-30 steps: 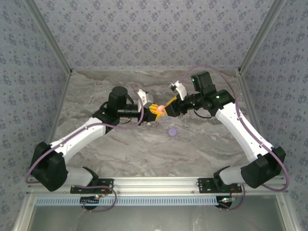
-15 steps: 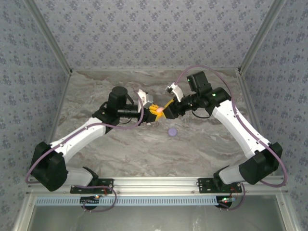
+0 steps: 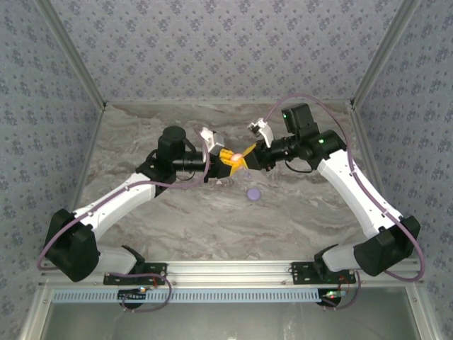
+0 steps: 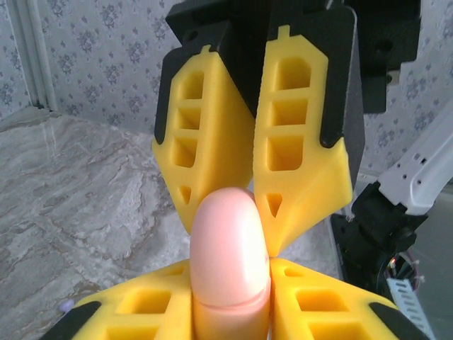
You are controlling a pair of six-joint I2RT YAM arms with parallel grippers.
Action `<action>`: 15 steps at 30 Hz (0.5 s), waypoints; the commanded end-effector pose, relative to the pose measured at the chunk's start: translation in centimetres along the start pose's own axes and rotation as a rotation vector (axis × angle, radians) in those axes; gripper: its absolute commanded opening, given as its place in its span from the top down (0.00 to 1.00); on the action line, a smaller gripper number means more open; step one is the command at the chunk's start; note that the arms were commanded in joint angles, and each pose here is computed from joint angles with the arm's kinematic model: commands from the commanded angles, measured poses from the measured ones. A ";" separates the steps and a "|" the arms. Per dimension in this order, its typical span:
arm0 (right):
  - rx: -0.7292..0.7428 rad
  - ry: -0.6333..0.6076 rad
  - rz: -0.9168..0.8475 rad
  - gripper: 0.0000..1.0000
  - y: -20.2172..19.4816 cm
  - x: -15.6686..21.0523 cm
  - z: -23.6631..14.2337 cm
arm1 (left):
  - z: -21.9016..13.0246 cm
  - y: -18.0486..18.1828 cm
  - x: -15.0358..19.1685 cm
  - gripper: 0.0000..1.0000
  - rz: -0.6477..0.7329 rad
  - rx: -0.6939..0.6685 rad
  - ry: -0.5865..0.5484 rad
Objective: Insert the wireless bluetooth earbuds into the charging case
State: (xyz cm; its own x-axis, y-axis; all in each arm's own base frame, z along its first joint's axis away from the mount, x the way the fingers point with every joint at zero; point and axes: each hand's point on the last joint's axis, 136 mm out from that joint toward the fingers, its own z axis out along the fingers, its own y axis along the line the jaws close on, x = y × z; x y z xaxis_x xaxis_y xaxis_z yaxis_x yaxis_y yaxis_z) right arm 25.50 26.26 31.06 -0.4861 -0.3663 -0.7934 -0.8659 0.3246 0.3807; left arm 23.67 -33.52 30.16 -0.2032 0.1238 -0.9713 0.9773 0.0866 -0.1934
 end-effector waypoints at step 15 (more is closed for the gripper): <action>-0.004 -0.124 -0.005 0.83 -0.2 -2.1 -2.0 | 0.8 -1.5 -2.4 0.63 -0.022 0.092 -0.053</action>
State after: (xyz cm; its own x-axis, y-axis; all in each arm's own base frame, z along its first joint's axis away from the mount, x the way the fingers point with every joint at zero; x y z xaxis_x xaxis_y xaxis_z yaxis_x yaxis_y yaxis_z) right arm 25.99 25.56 32.13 -0.5024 -0.2962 -0.8123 -0.8538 0.3180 0.4121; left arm 23.93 -34.09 31.25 -0.2402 0.0811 -0.9673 0.9691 0.0768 -0.2342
